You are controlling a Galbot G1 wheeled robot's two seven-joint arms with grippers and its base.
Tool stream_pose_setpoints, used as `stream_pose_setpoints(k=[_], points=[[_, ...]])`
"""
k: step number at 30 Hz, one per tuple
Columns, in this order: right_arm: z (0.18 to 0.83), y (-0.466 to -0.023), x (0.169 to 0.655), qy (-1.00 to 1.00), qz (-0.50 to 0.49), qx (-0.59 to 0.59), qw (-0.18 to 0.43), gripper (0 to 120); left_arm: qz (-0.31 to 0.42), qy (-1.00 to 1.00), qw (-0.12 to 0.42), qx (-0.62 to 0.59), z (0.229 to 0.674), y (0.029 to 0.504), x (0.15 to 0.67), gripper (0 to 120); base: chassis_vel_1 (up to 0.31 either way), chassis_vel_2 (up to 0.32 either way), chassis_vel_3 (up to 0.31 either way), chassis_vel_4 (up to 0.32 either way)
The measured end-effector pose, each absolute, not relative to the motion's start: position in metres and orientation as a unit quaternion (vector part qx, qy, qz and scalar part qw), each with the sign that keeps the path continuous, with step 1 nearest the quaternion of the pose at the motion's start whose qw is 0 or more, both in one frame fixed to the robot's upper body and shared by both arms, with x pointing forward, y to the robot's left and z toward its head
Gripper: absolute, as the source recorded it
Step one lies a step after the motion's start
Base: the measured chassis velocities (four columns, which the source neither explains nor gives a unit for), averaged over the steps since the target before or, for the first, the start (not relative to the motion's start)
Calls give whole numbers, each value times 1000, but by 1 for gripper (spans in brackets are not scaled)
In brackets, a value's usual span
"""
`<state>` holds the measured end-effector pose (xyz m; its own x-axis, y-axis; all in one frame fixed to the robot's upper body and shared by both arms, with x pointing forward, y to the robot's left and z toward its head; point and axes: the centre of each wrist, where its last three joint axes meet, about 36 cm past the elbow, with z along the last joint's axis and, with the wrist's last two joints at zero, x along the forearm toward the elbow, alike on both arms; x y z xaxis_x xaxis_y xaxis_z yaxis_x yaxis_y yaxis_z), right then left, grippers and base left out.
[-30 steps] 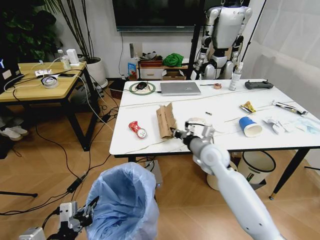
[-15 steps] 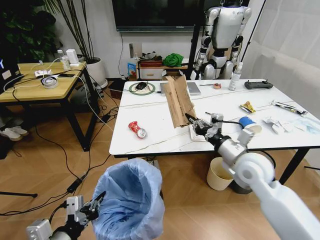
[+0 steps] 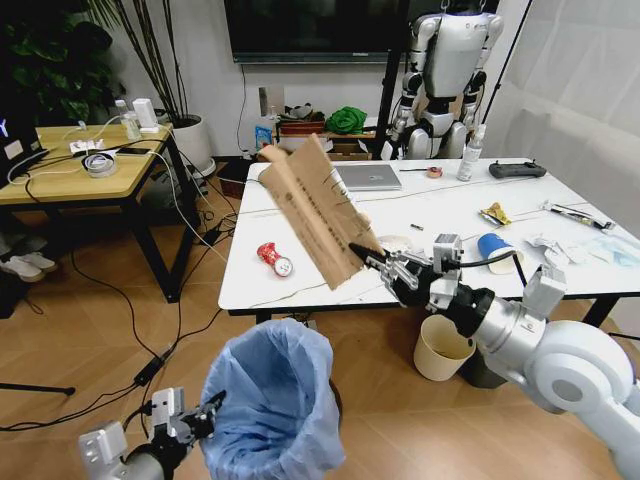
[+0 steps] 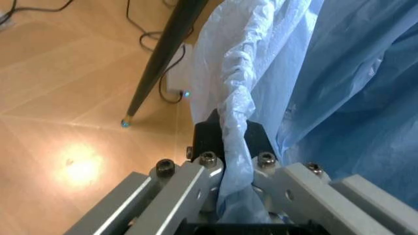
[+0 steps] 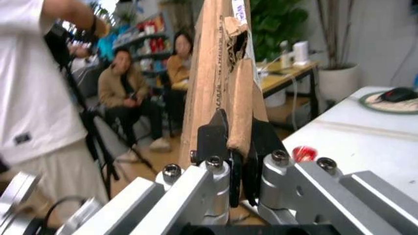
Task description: Pick up the trash bin and place the trash from the table into it.
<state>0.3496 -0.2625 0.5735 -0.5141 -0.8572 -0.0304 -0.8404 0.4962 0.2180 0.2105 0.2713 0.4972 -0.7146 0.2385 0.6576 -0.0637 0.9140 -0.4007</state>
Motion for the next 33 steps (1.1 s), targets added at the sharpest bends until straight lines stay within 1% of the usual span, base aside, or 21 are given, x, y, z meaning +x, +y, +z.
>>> stream_pose_setpoints(k=[5, 8, 14, 19, 27, 33], points=[[555, -254, 349, -852, -88, 513, 63, 0, 197, -903, 379, -45, 503, 277, 218, 0, 0, 0, 0, 0], [548, -248, 350, -846, -90, 522, 64, 0, 198, -905, 375, -43, 505, 280, 219, 0, 0, 0, 0, 0], [521, -220, 359, -823, -125, 554, 11, 0, 211, -908, 359, -46, 504, 284, 219, 0, 0, 0, 0, 0], [503, -200, 361, -808, -144, 571, -9, 0, 212, -908, 359, -34, 500, 284, 217, 0, 0, 0, 0, 0], [468, -171, 350, -790, -148, 595, 9, 0, 205, -906, 371, -10, 488, 290, 216, 0, 0, 0, 0, 0], [441, -157, 350, -790, -143, 596, 22, 0, 206, -907, 366, -11, 491, 289, 213, 0, 0, 0, 0, 0]])
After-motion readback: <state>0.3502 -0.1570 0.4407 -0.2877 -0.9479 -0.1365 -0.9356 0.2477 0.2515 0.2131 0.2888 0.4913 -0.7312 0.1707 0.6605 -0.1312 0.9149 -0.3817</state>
